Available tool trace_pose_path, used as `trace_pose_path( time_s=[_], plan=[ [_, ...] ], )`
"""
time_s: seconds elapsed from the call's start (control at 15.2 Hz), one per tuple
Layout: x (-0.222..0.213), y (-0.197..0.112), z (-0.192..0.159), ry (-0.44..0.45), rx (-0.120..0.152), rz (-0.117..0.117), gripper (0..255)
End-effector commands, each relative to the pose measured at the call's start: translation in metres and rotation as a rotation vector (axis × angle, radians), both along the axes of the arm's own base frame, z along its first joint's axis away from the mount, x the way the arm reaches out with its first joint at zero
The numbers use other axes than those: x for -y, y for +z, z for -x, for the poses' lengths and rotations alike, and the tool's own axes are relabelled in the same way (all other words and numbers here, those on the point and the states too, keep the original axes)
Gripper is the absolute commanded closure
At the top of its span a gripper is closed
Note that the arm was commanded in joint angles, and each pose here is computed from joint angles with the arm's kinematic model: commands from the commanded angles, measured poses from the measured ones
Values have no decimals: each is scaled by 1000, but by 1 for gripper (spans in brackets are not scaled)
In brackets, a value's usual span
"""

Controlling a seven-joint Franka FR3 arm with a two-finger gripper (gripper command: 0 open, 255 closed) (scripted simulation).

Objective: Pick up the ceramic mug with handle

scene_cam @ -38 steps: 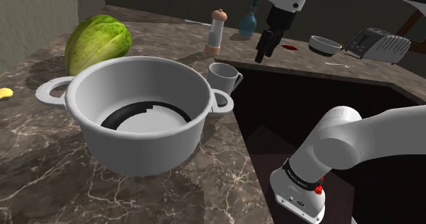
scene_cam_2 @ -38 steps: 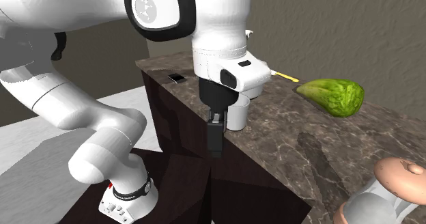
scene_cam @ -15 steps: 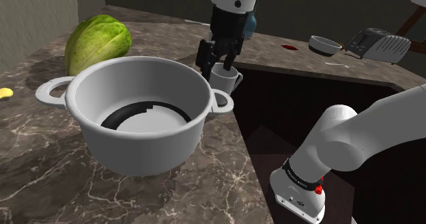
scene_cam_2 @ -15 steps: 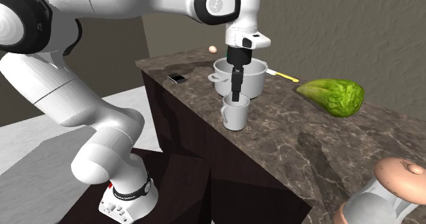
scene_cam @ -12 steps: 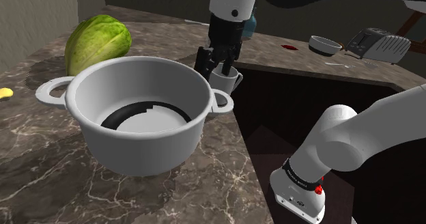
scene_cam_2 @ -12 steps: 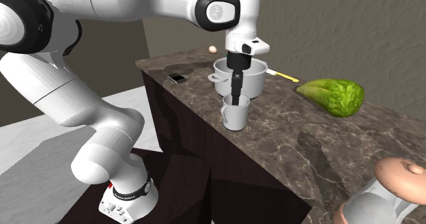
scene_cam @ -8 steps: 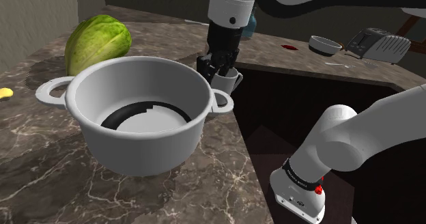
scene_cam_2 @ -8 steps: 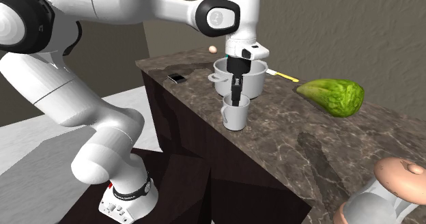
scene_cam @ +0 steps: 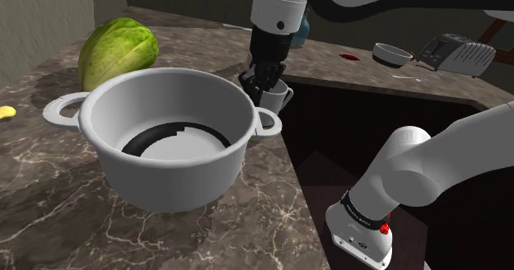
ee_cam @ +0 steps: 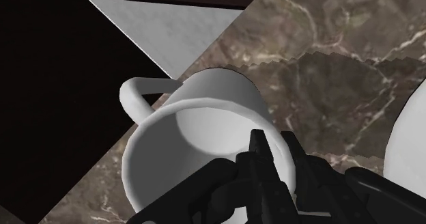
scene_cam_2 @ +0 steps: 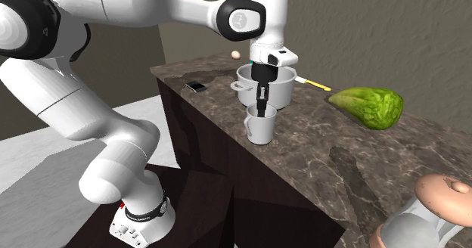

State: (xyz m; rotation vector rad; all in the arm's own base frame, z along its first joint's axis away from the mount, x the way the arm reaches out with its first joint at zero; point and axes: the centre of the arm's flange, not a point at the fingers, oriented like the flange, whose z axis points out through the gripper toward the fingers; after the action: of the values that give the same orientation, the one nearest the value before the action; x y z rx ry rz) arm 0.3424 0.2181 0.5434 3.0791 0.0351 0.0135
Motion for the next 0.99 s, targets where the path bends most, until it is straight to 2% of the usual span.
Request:
trace_pose_path(
  time_s=[0.0,0.92],
  plan=[
    [0,0,0,0,-1,1,255],
    [0,74,0,0,-1,1,255]
  ],
)
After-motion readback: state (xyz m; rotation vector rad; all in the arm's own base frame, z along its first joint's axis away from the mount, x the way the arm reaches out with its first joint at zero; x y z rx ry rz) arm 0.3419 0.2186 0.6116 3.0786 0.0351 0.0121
